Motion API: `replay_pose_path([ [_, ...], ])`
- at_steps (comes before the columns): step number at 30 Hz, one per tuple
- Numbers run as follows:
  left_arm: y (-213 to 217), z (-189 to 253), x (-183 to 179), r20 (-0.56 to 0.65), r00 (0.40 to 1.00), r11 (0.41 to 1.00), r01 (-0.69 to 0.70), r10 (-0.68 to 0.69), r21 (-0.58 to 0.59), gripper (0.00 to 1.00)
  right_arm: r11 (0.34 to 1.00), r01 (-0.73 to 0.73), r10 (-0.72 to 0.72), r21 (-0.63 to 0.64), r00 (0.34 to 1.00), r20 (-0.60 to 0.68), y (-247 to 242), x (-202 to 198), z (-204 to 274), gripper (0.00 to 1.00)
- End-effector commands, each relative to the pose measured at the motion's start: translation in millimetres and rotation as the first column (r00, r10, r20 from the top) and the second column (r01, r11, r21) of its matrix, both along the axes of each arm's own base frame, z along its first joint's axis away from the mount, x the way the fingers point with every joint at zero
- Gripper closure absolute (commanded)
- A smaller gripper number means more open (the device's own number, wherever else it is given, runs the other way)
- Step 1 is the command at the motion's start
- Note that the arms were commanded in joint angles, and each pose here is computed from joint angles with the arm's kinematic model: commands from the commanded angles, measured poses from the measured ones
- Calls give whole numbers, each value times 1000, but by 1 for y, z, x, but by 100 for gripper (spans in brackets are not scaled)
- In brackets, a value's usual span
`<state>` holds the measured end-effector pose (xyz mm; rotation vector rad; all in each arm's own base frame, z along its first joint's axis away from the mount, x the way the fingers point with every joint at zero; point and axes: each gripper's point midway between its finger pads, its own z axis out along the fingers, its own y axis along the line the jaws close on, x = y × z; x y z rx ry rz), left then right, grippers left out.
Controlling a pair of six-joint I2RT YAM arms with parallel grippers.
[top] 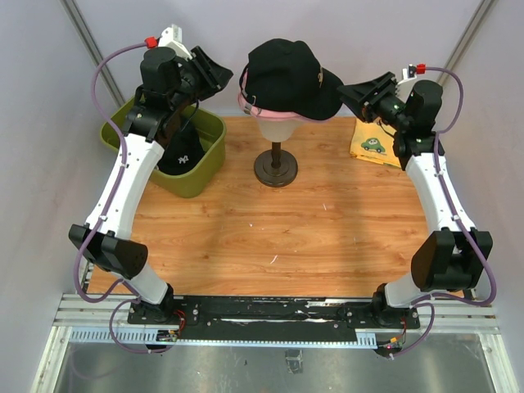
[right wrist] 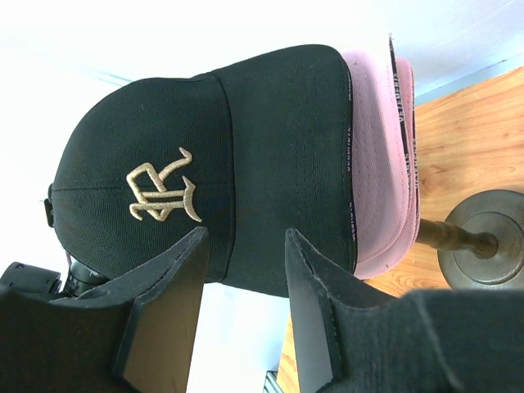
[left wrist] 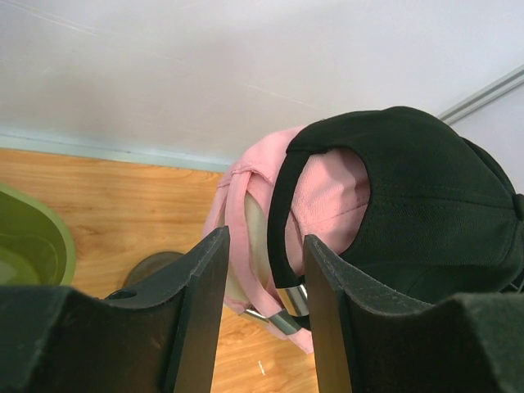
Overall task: Stack the hats
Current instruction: Pick up the hat from the bin.
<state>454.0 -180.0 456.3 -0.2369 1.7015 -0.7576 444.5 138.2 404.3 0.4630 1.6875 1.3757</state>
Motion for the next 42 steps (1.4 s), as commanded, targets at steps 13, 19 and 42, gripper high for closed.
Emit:
replay_pose_path([
  [13,3,21,3,56,998,1000,-26,26,1,54,1000,-27,27,5,996,90,8,1,31,56],
  [19,7,17,4,44,998,999,-46,45,6,54,999,-32,32,3,995,90,9,3,29,56],
  [42,52,-15,-28,-20,976,976,-218,219,19,51,994,-8,16,-111,997,71,9,-10,7,56],
])
